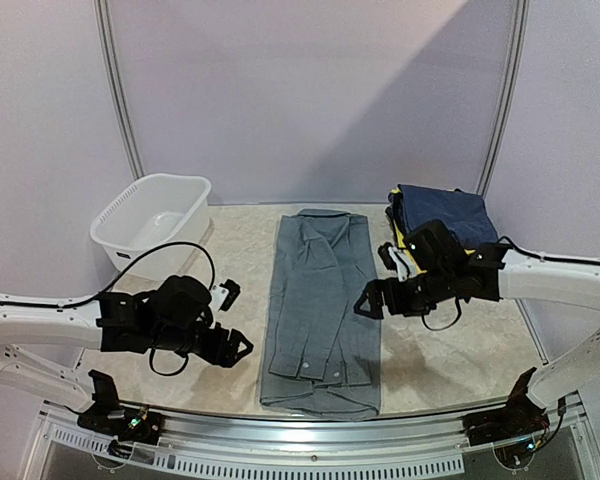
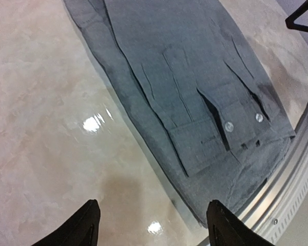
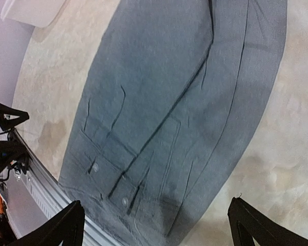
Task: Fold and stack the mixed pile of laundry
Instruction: Pick up the rectangle-folded shirt from the center of the board.
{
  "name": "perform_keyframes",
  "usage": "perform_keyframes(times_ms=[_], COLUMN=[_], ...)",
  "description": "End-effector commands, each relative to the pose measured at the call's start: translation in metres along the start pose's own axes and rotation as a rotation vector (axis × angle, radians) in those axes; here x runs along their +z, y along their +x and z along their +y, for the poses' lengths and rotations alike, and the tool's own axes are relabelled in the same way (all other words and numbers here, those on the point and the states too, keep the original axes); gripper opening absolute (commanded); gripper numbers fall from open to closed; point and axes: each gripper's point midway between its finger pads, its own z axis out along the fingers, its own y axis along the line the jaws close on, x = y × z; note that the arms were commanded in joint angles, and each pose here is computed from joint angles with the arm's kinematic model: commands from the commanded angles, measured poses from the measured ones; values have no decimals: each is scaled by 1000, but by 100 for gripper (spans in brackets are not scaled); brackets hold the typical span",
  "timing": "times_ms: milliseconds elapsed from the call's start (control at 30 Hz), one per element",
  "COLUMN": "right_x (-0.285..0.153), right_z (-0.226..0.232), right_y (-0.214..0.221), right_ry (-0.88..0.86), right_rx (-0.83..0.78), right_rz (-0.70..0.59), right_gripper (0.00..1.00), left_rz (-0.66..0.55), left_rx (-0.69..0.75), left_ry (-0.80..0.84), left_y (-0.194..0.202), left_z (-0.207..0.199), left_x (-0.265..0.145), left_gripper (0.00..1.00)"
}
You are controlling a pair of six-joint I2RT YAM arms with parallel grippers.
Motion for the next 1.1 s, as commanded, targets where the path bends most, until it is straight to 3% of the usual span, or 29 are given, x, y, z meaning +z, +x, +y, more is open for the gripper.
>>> perform_keyframes(times_ms=[0, 167, 400, 567, 733, 1067], right_x=[3, 12, 33, 35, 42, 40], right_z=[1, 5, -5, -9, -11, -20], right_y=[56, 120, 176, 192, 202, 207], right_ry=[-57, -43, -16, 2, -11, 32], right_rx=[120, 117, 148, 161, 190, 196], right_rz=[90, 219, 321, 328, 332, 327], right_gripper=[97, 95, 73, 63, 42, 23], left_rz=[144, 207, 244, 260, 275, 284], left_rx=[-9, -32, -44, -30, -19, -35], left_ry=[161, 212, 215, 210, 205, 170], left_y=[37, 56, 78, 89, 95, 99], left_z=[-26, -37, -46, -52, -55, -53], left_x=[3, 13, 24, 26, 29, 41], left_gripper=[71, 67, 62, 60, 58, 55])
